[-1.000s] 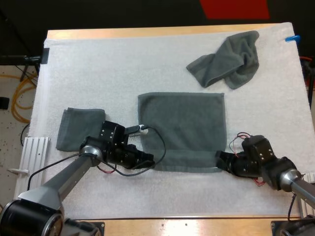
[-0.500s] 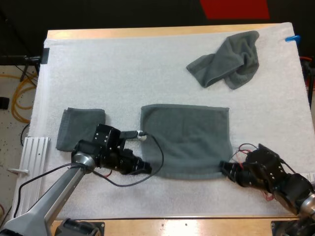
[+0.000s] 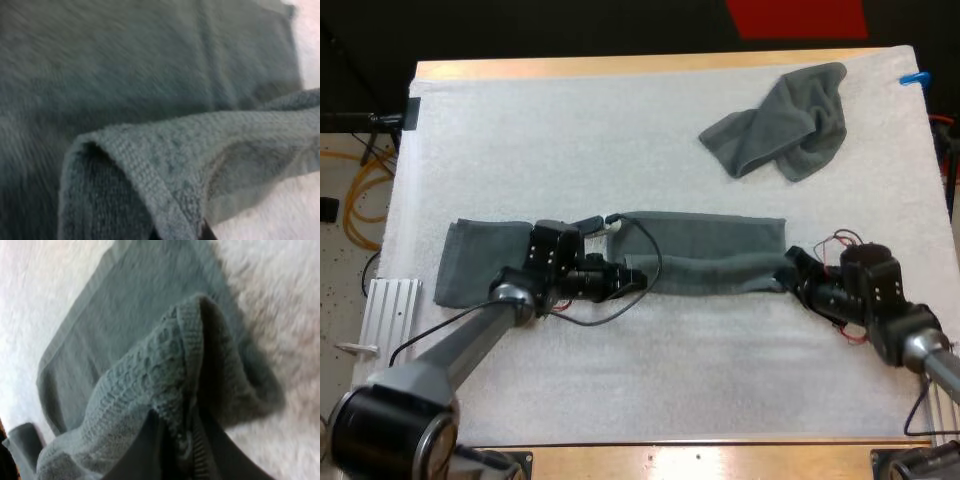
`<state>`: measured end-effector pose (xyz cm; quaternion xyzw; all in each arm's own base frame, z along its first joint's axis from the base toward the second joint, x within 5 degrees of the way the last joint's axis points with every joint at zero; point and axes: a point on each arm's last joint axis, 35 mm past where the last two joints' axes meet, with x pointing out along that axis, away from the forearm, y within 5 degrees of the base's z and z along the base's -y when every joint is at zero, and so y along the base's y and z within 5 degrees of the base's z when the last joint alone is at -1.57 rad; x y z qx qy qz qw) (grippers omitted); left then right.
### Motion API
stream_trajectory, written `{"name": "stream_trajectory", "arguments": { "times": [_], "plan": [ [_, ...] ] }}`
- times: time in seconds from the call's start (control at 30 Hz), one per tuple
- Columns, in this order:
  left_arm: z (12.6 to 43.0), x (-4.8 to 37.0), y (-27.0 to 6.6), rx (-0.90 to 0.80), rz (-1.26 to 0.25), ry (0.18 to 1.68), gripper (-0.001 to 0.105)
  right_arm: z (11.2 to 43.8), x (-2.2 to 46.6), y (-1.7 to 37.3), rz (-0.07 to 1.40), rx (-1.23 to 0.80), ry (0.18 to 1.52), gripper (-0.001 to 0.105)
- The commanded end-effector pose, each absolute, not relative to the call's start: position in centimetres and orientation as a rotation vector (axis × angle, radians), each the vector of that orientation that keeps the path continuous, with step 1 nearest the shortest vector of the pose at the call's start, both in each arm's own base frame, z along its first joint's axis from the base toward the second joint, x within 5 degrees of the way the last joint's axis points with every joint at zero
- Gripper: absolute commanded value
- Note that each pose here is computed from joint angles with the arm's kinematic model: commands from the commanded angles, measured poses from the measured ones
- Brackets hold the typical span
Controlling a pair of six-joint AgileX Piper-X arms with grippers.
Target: Pick towel from pile fold and stack
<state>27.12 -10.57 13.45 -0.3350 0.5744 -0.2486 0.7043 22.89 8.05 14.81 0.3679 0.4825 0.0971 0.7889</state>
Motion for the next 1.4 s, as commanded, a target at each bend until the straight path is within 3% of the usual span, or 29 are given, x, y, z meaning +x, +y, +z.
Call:
{"name": "stream_trajectory", "arguments": {
  "times": [0.0,0.13,0.3,0.6,0.7,0.77,0.9,0.97,1.03,1.2,1.37],
  "plan": [
    [13.6,27.7,-10.8,-0.738,-0.543,1.253,0.0,15.0,23.5,8.1,0.24,0.807,1.038,0.0],
    [13.3,28.5,-10.4,-0.733,-0.488,1.238,0.0,14.1,24.2,8.5,0.274,0.823,1.09,0.0],
    [13.3,29.2,-8.5,-0.761,-0.424,1.197,0.0,14.1,24.8,8.7,0.309,0.816,1.036,0.0],
    [13.7,29.8,-7.8,-0.777,-0.451,1.14,0.0,14.2,25.0,8.6,0.318,0.762,1.006,0.0],
    [13.8,29.9,-7.9,-0.778,-0.487,1.127,0.004,14.2,25.0,8.6,0.321,0.756,1.003,0.014],
    [14.0,30.1,-7.9,-0.765,-0.504,1.107,0.013,14.5,25.2,8.7,0.337,0.757,0.974,0.037],
    [14.3,30.4,-8.0,-0.781,-0.512,1.082,0.034,15.3,25.9,8.9,0.383,0.759,0.879,0.063],
    [14.8,30.9,-8.0,-0.778,-0.523,1.046,0.044,15.8,26.3,8.9,0.39,0.755,0.809,0.064],
    [15.4,31.5,-8.2,-0.77,-0.542,1.006,0.048,16.2,26.6,8.9,0.376,0.748,0.747,0.064],
    [18.1,33.6,-8.6,-0.741,-0.611,0.849,0.049,17.3,27.4,8.7,0.324,0.726,0.595,0.064],
    [20.5,35.2,-8.7,-0.726,-0.652,0.762,0.049,18.6,28.3,8.8,0.348,0.529,0.477,0.064]
  ]
}}
